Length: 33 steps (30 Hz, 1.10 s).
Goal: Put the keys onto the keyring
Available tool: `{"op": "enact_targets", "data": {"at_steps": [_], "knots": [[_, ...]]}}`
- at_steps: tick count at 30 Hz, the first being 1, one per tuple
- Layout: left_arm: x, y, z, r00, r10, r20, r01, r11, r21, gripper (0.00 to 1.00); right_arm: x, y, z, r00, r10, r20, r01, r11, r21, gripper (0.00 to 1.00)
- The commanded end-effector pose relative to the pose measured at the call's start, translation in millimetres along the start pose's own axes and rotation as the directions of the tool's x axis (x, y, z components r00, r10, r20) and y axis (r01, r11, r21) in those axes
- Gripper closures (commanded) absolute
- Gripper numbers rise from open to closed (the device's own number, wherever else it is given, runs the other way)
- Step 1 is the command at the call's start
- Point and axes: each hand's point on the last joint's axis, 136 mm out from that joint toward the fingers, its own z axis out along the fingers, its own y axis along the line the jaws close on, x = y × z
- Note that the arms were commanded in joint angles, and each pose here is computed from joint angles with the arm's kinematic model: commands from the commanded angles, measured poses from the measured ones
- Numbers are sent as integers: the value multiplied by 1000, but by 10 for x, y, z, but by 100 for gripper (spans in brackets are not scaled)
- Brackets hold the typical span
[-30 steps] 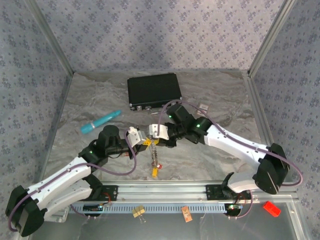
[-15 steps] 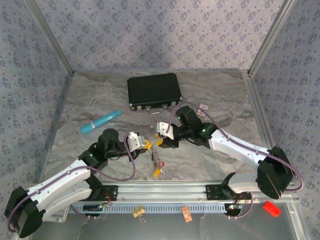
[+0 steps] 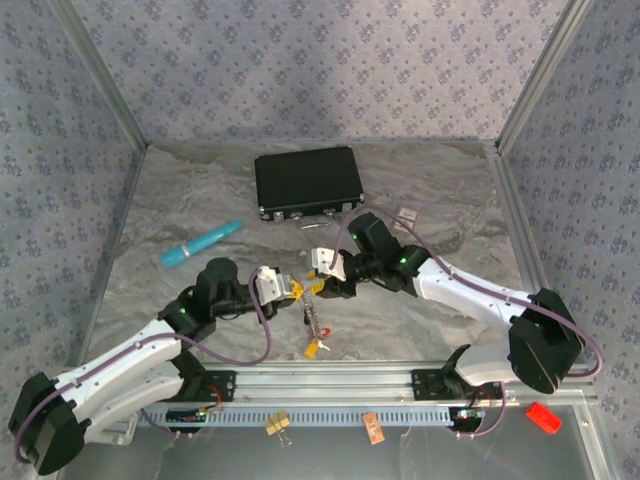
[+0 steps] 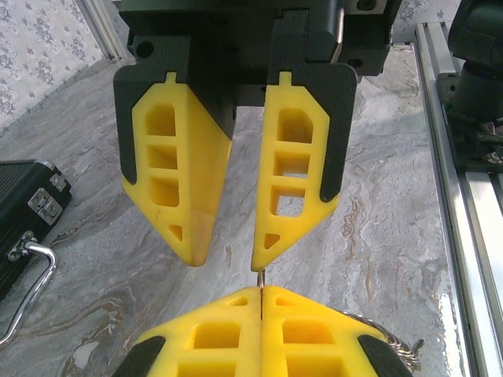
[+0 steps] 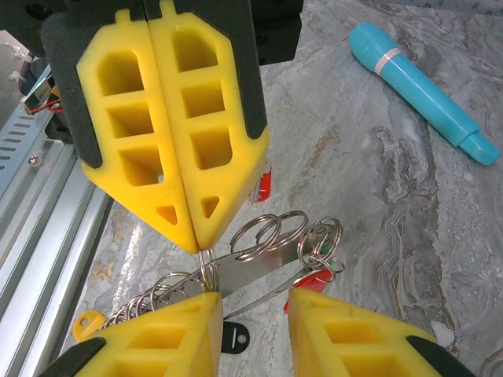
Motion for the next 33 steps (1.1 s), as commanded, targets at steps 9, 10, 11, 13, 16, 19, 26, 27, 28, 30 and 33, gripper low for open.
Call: {"op": "enact_targets", "data": {"at_steps": [9, 10, 11, 13, 16, 19, 26, 27, 28, 30, 33], "knots": [[-42, -36, 59, 997, 71, -17, -71, 997, 13, 100, 206, 74, -10, 994, -4, -107, 3, 1000, -7, 70], [-43, -35, 64, 997, 73, -20, -73, 997, 13, 100, 210, 97, -5, 994, -3, -109, 1, 1000, -16, 70], [-36, -35, 69, 997, 76, -25, -76, 997, 13, 100, 204, 107, -6, 994, -6, -107, 4, 1000, -19, 70], [-32, -41, 77, 996, 80, -28, -80, 997, 15, 100, 220, 111, -3, 993, -9, -116, 7, 1000, -17, 70], [-37, -40, 81, 996, 79, -28, -79, 997, 14, 100, 194, 121, 5, 995, -9, -104, 6, 1000, -25, 69], [-44, -44, 74, 997, 78, -24, -77, 997, 14, 100, 115, 148, 44, 997, -16, -76, 13, 999, -46, 69], [-51, -58, 61, 997, 74, -20, -73, 997, 17, 100, -9, 122, 101, 1000, 4, -28, -6, 998, -64, 80], [-44, -62, 60, 997, 73, -22, -72, 997, 18, 100, -10, 125, 98, 1000, 5, -26, -7, 998, -66, 82], [-41, -64, 59, 997, 72, -24, -71, 997, 19, 100, -12, 132, 98, 1000, 6, -25, -8, 998, -68, 86], [-39, -63, 55, 997, 72, -25, -72, 997, 18, 100, -20, 135, 90, 1000, 6, -23, -8, 998, -69, 92], [-43, -60, 46, 997, 70, -23, -70, 997, 13, 100, -35, 151, 79, 1000, 5, -20, -6, 997, -74, 100]]}}
